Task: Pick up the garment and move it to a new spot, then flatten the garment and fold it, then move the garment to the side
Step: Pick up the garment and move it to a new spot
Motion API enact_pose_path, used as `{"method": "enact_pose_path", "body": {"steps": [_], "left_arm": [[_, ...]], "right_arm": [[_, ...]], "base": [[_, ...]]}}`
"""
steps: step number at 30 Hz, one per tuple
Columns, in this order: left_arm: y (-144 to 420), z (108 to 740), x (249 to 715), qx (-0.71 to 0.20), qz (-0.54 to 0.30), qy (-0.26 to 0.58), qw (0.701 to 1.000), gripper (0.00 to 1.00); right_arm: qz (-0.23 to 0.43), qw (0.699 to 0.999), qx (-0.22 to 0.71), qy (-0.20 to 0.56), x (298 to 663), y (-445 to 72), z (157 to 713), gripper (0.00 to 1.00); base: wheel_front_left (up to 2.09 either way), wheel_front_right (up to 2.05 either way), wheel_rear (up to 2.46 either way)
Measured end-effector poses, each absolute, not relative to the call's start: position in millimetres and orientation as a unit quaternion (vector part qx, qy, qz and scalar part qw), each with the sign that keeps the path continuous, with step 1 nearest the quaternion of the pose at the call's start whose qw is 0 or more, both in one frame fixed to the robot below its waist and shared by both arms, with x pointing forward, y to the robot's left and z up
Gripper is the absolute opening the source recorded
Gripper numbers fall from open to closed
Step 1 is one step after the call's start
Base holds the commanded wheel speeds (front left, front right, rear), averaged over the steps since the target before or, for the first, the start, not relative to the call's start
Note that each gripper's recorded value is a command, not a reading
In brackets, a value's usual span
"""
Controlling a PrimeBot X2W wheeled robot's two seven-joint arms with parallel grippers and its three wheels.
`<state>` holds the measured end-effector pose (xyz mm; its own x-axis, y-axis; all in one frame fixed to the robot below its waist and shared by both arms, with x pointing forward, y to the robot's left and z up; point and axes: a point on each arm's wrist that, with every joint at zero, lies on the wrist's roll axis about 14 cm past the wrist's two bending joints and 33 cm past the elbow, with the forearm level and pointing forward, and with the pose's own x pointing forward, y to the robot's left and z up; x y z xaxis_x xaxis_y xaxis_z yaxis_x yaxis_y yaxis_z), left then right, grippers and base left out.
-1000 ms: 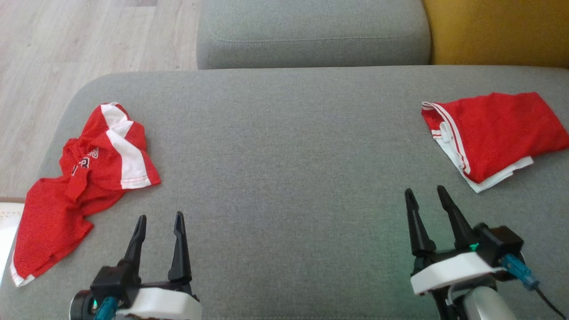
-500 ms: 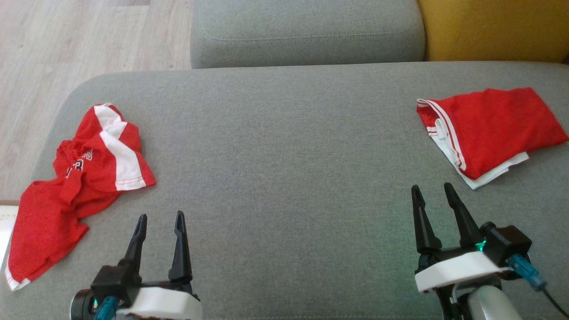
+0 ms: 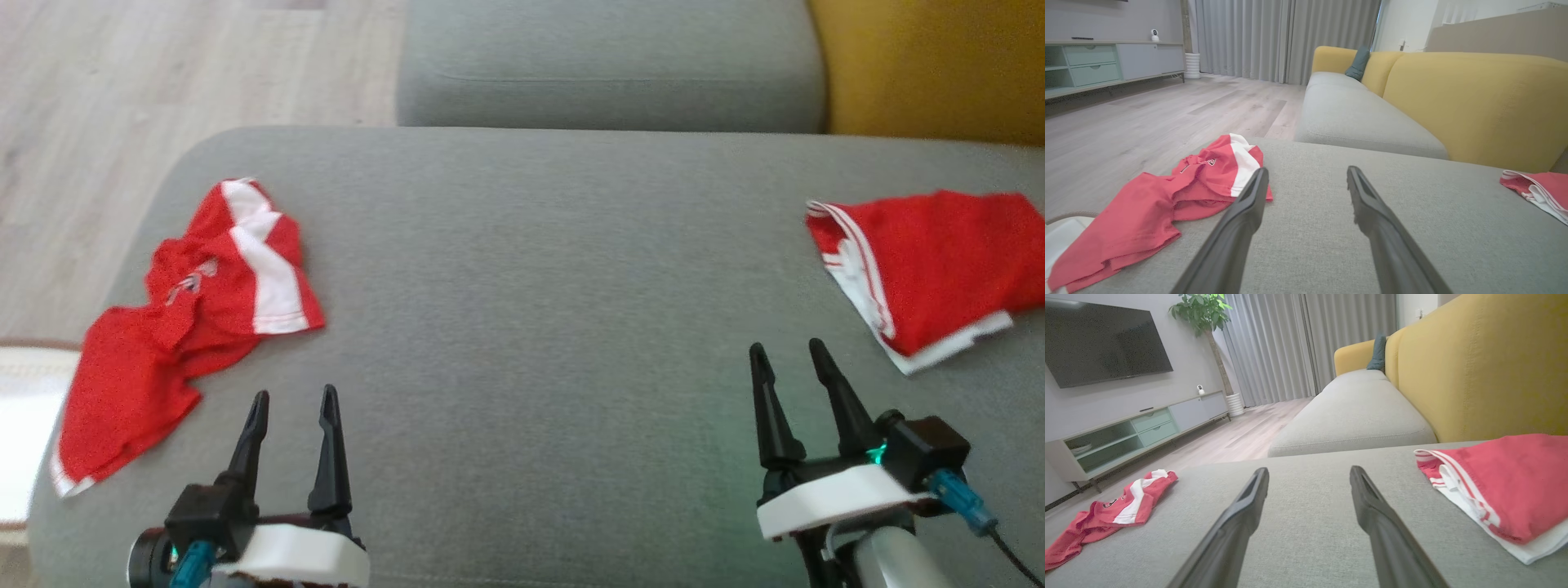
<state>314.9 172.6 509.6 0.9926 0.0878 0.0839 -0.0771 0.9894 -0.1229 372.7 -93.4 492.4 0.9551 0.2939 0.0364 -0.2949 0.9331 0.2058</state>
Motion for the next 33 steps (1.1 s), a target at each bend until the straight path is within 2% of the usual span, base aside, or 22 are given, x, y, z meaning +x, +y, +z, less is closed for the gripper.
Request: {"method": "enact_pose_path", "body": {"steps": [8,23,28,33], "left_arm": [[222,514,289,-0.062,0.125,-0.059,0.989,1.00],[284,512,210,-0.044,0.257,-0.067,0.963,1.00],[302,516,197,-0.036,0.295,-0.071,0.952,1.00],[307,519,193,-0.037,0.304,-0.076,0.949,1.00]], "right_arm": [[0.226,0.967,0.114,0.016,367,-41,488,1.00],[0.388,0.913,0.119,0.044,339,67,487,1.00],[0.420,0.898,0.115,0.064,326,86,478,1.00],[0.435,0.892,0.112,0.052,332,98,486,1.00]], "base": [[0.00,0.00,0.00],[0.00,0.00,0.00],[0.00,0.00,0.00],[0.00,0.00,0.00]]}}
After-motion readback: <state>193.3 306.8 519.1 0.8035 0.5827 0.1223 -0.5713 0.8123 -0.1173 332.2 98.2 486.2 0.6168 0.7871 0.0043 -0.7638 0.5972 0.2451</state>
